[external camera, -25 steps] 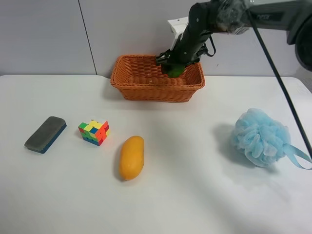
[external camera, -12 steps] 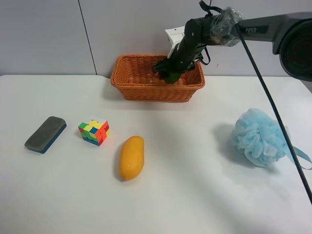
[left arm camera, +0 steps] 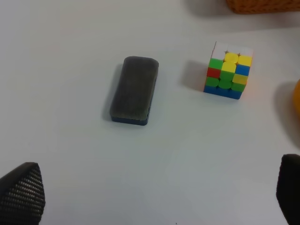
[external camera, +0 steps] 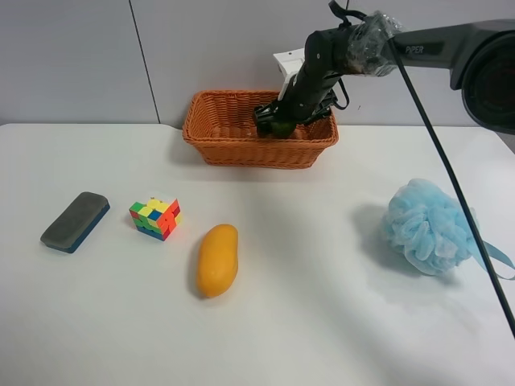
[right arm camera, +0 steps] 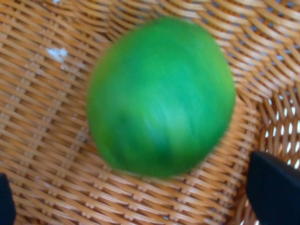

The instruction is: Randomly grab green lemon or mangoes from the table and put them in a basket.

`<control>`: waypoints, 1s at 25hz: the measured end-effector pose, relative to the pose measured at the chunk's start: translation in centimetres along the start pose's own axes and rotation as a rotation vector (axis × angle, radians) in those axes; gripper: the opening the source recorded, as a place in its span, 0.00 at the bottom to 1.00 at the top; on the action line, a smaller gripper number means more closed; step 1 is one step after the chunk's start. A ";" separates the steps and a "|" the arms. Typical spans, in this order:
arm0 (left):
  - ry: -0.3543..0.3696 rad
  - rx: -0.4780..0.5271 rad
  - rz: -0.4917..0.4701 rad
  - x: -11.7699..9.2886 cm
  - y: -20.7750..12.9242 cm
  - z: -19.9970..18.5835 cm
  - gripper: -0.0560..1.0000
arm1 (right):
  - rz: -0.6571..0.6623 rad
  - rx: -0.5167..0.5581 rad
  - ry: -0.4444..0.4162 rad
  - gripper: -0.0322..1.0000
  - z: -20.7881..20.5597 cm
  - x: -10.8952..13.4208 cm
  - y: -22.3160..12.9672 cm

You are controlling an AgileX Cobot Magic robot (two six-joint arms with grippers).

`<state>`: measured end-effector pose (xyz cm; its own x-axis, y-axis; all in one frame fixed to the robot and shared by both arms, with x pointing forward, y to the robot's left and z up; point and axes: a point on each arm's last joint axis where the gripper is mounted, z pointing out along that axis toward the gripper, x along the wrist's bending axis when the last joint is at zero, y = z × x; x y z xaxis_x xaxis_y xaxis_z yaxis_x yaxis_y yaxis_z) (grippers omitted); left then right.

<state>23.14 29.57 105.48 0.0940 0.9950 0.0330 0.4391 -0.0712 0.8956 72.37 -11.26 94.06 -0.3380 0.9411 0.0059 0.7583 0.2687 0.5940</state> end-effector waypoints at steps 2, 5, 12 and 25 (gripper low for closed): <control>0.000 0.000 0.000 0.0 0.0 0.0 0.99 | 0.000 0.001 0.000 0.99 -0.4 0.0 0.1; 0.000 0.000 0.000 0.0 0.0 0.0 0.99 | 0.000 0.011 -0.001 0.99 -2.0 0.0 0.7; 0.000 0.000 0.000 0.0 0.0 0.0 0.99 | 0.003 0.057 -0.005 0.99 -12.5 -0.1 2.8; 0.000 0.000 0.000 0.0 0.0 0.0 0.99 | -0.011 0.002 -0.007 0.99 -30.1 -0.3 1.4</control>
<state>23.14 29.57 105.48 0.0940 0.9950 0.0330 0.4391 -0.0712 0.8956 56.76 -17.34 119.12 -0.3422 0.9396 -0.0059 0.7558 0.2790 0.5924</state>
